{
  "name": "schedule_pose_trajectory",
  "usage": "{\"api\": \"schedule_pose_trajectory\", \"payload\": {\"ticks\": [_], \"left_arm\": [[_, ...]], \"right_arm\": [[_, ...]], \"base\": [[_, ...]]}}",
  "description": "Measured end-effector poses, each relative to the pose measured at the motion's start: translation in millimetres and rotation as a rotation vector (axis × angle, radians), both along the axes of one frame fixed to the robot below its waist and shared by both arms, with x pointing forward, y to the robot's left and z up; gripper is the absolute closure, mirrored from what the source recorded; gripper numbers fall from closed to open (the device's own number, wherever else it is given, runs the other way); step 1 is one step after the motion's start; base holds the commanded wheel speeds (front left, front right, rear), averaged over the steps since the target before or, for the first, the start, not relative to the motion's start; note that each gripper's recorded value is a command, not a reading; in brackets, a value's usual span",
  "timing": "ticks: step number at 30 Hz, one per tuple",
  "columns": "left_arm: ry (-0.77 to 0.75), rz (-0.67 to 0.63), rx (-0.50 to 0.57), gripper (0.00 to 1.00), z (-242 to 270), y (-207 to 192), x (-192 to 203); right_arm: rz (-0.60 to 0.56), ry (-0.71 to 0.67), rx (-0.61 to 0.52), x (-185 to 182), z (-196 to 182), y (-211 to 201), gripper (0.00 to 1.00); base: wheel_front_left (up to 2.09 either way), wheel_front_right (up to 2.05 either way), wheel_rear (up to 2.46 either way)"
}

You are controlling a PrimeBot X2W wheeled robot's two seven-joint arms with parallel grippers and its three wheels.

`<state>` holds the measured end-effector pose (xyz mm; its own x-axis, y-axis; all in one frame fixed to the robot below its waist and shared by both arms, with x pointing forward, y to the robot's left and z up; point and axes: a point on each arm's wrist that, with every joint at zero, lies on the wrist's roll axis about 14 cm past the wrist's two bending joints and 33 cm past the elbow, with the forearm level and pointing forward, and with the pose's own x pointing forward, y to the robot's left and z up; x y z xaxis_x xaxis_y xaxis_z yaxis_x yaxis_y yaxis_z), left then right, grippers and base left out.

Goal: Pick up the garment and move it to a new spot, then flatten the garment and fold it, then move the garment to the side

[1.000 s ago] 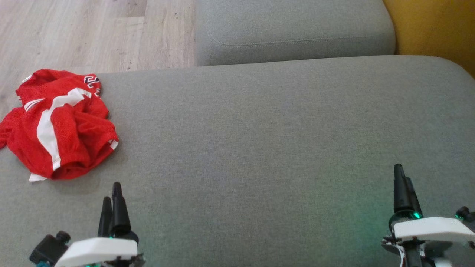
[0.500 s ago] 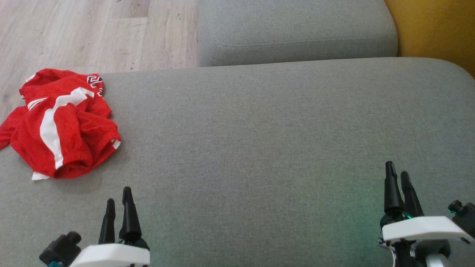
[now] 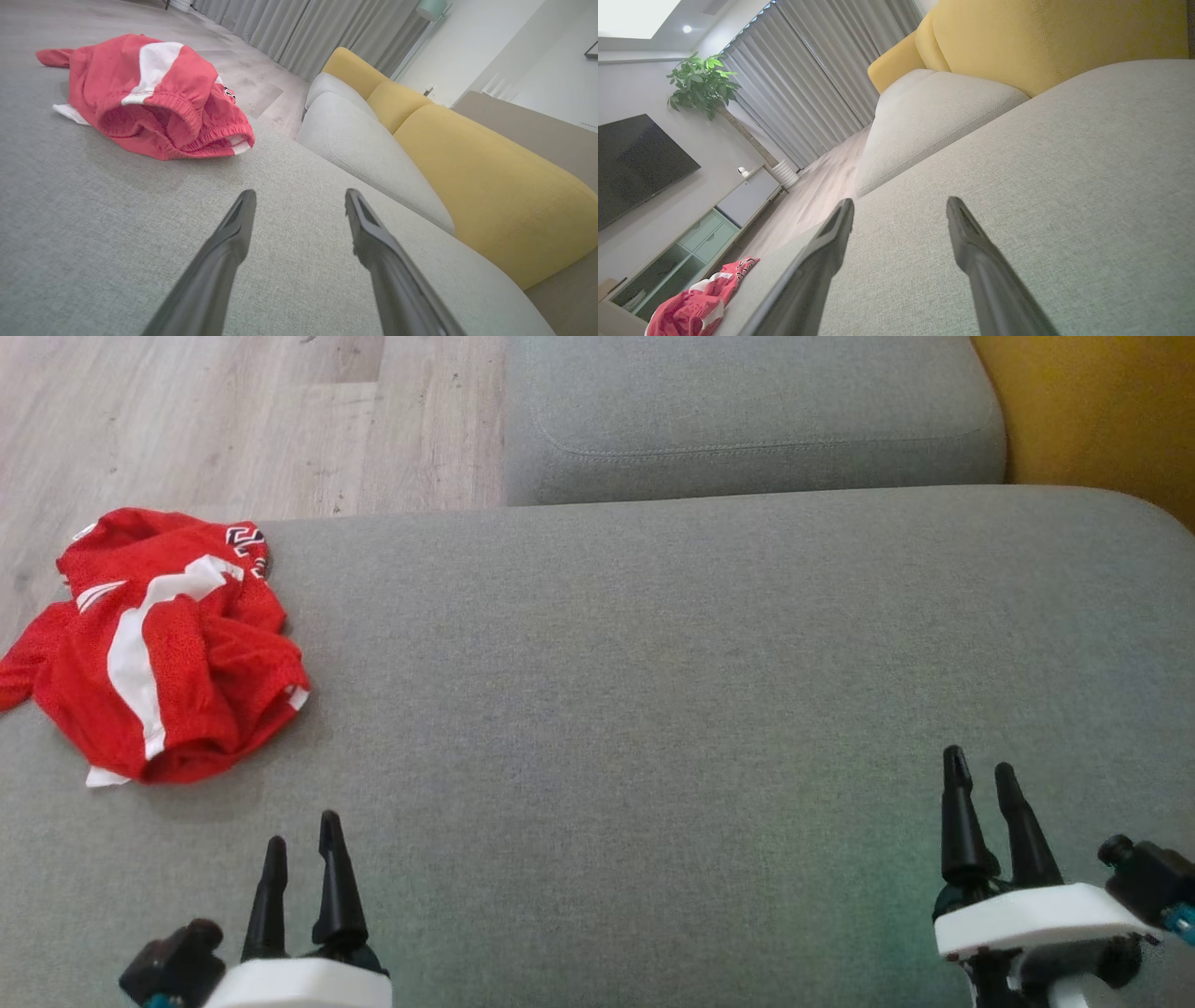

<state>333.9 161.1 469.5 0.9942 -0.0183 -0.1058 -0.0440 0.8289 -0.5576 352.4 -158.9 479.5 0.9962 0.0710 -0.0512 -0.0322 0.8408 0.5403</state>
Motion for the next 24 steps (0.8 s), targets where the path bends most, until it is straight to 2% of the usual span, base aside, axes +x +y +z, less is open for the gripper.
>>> {"api": "schedule_pose_trajectory", "payload": {"ticks": [24], "left_arm": [[0.017,-0.019,0.244,0.0,-17,-1,-16]], "right_arm": [[0.08,-0.051,-0.273,-5,-2,18,0.0]], "base": [[0.0,0.0,0.0]]}}
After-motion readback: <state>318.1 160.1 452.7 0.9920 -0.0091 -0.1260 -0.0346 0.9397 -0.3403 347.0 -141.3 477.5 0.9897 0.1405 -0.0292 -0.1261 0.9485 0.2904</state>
